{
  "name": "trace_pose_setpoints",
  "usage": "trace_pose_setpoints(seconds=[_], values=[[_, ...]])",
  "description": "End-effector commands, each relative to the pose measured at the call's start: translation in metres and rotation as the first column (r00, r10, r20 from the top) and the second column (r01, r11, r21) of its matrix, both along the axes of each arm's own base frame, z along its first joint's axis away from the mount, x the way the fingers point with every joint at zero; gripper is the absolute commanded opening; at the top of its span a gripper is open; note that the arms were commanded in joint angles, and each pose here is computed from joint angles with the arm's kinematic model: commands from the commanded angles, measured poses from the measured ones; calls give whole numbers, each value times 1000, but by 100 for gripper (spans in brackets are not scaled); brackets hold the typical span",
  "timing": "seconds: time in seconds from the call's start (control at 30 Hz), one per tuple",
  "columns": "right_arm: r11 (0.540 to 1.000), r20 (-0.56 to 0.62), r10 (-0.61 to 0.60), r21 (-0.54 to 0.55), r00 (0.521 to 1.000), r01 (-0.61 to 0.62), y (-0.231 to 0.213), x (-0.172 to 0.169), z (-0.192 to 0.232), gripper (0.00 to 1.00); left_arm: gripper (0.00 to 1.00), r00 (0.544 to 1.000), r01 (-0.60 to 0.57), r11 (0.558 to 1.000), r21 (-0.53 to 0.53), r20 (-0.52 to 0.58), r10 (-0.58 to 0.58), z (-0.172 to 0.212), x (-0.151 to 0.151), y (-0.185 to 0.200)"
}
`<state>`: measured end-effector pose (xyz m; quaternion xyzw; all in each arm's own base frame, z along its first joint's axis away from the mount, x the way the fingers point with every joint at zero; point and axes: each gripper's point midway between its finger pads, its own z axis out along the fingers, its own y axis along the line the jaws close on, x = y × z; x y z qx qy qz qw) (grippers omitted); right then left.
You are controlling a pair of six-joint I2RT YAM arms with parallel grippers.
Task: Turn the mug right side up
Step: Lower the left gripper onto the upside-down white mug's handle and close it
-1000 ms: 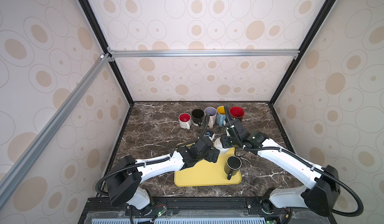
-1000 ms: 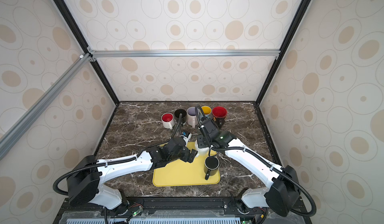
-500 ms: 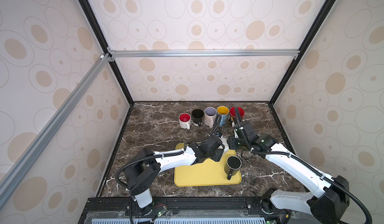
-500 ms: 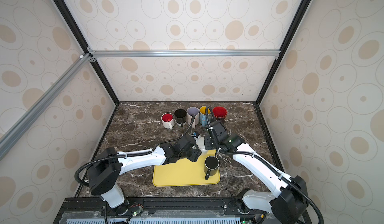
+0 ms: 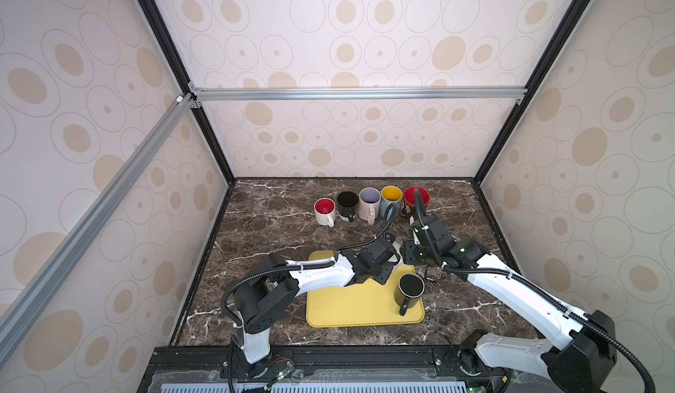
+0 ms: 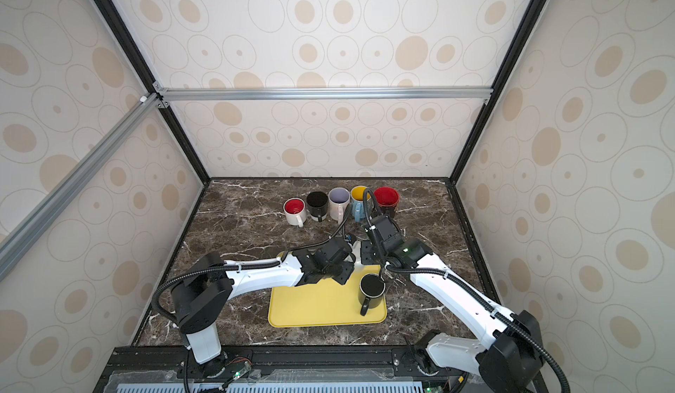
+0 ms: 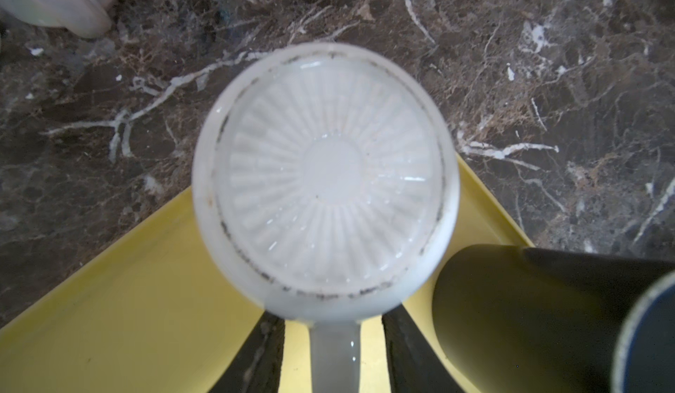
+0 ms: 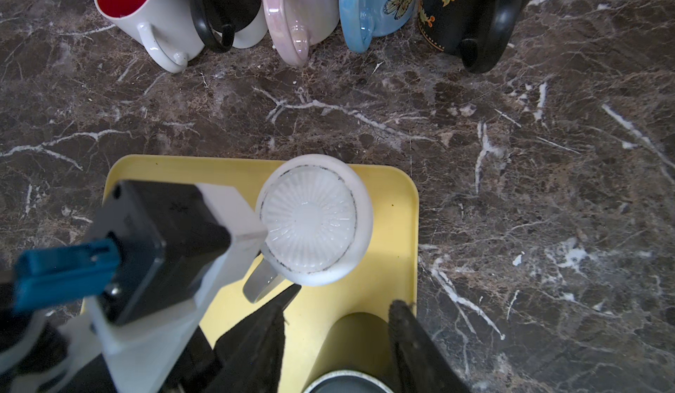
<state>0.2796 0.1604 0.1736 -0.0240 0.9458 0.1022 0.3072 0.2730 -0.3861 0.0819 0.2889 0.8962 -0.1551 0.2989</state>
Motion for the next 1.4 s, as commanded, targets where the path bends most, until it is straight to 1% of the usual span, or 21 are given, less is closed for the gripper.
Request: trace_pose_setpoints(seconds=[0.0, 0.17, 0.3, 0.37, 0.43, 0.47, 0.6, 0.77, 0.97, 1.2, 1.37], values=[[1000, 8, -16, 12, 1000, 16, -3, 0, 1, 49, 41, 1000, 10, 1000, 23, 22, -10, 7, 7, -5], [1000, 4, -13, 19, 1000, 13, -1, 0, -2, 48, 34, 1000, 2, 999, 41, 19, -3, 4, 12, -5], [999, 2, -15, 35, 1000, 15, 1, -1, -3, 47, 25, 1000, -8, 998, 63, 16, 7, -1, 15, -3], [999, 2, -20, 41, 1000, 20, 0, -2, -4, 47, 18, 1000, -12, 998, 69, 22, 10, -1, 16, -3], [998, 4, -26, 53, 1000, 25, 0, -3, -4, 47, 8, 999, -21, 997, 73, 36, 19, 1, 19, -3], [998, 5, -27, 63, 1000, 27, 1, -3, -4, 47, 0, 999, -30, 996, 78, 47, 27, 2, 21, -1], [996, 0, -42, 80, 999, 42, 0, -5, -9, 47, 0, 995, -64, 993, 99, 81, 56, 5, 27, 5], [995, 23, -48, 91, 999, 46, -1, -4, -1, 46, 0, 988, -107, 988, 109, 127, 93, 15, 30, 19], [991, 50, -30, 131, 998, 24, 5, -3, 8, 46, 0, 974, -148, 986, 80, 188, 131, 38, 32, 37], [988, 52, -21, 155, 998, 13, 8, -3, 11, 45, 0, 968, -163, 986, 40, 198, 152, 51, 30, 47], [986, 56, -19, 164, 998, 9, 10, -4, 14, 44, 0, 961, -174, 985, -3, 218, 170, 69, 29, 52]])
